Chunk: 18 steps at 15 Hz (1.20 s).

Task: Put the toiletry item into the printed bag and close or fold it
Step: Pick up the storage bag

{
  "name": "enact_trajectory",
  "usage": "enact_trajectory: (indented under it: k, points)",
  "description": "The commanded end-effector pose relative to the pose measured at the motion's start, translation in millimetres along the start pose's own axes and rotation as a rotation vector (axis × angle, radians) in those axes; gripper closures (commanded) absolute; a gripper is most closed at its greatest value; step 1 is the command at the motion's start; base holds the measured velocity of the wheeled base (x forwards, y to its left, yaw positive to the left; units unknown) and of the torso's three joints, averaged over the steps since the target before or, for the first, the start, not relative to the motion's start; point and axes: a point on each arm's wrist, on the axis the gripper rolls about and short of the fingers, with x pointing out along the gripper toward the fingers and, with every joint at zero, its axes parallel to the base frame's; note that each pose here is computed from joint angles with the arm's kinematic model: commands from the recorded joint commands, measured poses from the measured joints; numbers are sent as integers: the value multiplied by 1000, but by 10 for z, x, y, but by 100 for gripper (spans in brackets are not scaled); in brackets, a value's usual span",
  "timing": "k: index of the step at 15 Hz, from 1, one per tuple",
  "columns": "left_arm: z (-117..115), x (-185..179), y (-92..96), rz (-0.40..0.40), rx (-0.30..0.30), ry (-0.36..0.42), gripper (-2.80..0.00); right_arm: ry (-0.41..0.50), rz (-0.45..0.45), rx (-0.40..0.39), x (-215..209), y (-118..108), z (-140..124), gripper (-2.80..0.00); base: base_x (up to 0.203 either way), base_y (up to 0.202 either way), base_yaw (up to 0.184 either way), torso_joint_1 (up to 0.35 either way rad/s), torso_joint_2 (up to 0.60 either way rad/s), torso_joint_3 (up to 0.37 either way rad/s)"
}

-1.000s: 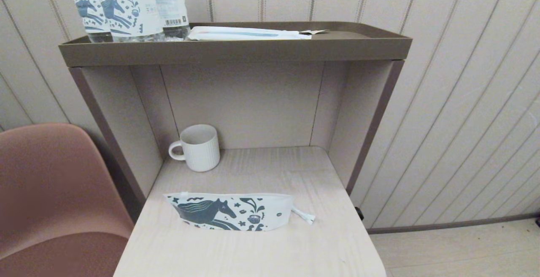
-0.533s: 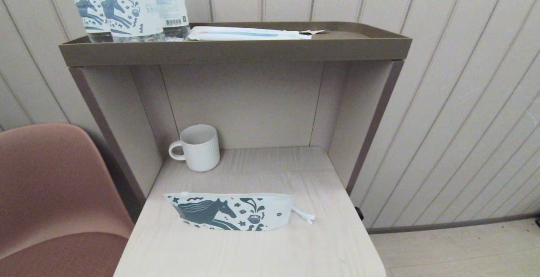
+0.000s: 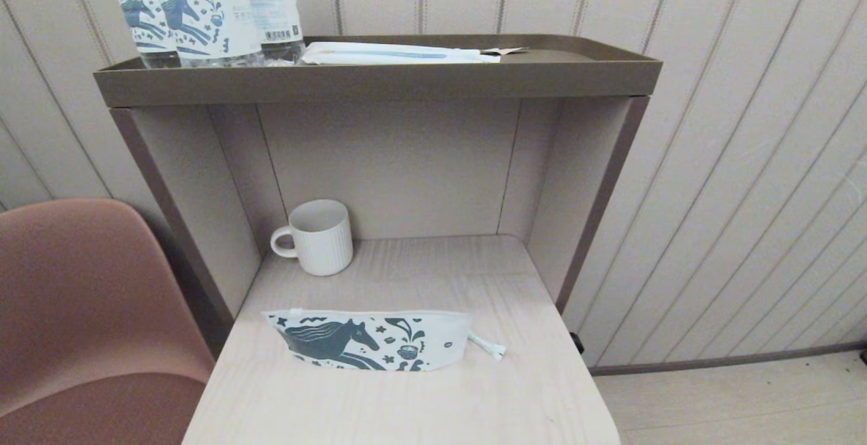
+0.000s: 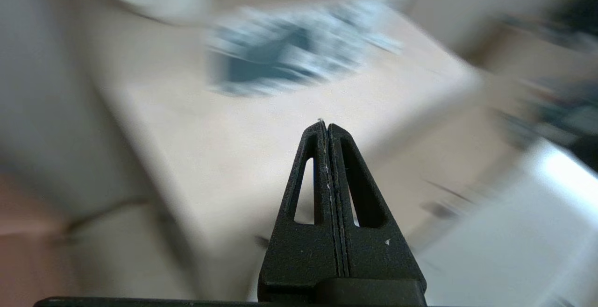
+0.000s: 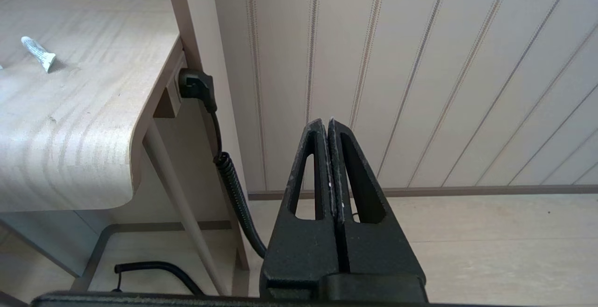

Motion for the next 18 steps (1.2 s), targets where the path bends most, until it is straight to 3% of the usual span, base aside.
enact_trajectory:
  k: [1,4,5,6,14,18]
  points:
    - [-22,88,47,-95,-51,59,0,-1,0,0,0,0,1,0,0,0,0,0,0,0]
    - [-62,122,69,-119,-71,86,0,-1,0,0,0,0,1,0,0,0,0,0,0,0]
    - [-73,127,71,-127,-72,91,-83,-1,1,0,0,0,1,0,0,0,0,0,0,0]
    - [-70,133,72,-140,-70,96,-280,-1,1,0,0,1,1,0,0,0,0,0,0,0]
    - [8,510,284,-226,35,235,-280,-1,0,3,0,0,1,0,0,0,0,0,0,0]
    - [93,841,480,-242,84,258,-280,-1,-1,3,0,0,1,0,0,0,0,0,0,0]
